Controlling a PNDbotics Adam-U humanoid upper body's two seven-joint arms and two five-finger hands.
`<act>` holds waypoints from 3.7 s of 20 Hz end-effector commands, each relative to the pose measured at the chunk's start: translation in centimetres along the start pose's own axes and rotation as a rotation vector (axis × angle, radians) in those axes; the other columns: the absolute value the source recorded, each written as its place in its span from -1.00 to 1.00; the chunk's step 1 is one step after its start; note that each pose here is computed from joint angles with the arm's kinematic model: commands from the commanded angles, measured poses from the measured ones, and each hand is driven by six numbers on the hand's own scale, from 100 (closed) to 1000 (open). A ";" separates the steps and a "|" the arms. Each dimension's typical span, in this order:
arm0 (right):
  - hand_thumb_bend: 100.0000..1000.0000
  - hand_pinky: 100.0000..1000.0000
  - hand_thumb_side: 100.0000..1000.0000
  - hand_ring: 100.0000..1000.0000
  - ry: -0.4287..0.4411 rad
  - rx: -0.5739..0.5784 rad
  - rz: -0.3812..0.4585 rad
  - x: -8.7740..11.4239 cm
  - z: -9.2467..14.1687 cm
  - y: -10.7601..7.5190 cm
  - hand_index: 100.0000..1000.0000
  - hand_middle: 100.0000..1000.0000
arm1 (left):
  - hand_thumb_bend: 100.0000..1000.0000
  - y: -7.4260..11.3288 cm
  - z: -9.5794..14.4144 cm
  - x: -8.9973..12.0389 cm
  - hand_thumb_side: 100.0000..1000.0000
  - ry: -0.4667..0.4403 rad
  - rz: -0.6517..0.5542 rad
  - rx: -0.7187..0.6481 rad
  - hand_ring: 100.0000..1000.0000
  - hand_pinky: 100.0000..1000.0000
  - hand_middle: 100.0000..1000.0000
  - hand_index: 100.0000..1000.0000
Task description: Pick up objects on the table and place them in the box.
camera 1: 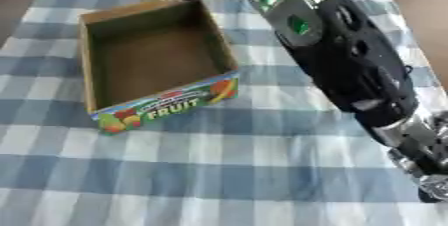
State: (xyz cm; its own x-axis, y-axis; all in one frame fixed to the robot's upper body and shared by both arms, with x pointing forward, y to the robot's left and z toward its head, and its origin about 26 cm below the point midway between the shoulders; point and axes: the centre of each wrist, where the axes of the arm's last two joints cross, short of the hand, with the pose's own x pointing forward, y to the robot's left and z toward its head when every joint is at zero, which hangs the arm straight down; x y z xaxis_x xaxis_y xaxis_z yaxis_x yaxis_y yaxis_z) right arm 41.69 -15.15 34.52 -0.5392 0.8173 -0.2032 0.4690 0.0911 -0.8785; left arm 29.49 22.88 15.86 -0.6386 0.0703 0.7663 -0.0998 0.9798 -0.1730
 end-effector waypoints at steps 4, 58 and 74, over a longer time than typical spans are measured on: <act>-1.00 0.43 -0.39 0.18 0.053 -0.004 0.074 -0.2 -1.8 2.5 0.22 -0.38 | -1.00 -0.3 -0.5 0.8 0.36 -0.033 0.007 -0.037 0.28 0.20 0.25 0.72; -0.07 0.68 0.60 0.58 -0.094 0.140 0.301 -0.9 0.8 -6.2 0.80 0.38 | -1.00 -0.1 -0.4 0.8 0.37 -0.019 -0.012 -0.037 0.28 0.22 0.25 0.72; -1.00 0.54 0.90 0.31 0.138 -0.462 -0.028 -2.6 13.7 -10.8 0.60 0.04 | -1.00 0.1 -0.5 0.8 0.36 -0.030 -0.011 -0.008 0.29 0.22 0.25 0.72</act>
State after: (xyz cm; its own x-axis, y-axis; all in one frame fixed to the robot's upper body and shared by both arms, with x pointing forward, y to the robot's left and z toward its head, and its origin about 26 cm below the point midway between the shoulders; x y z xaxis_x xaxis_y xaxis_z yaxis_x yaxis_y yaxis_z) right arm 29.57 -25.49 37.21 -0.4735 0.8768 -0.0836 0.6923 0.3118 -0.6508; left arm 29.56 22.80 16.03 -0.6373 0.0661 0.7678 -0.0949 0.9820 -0.1633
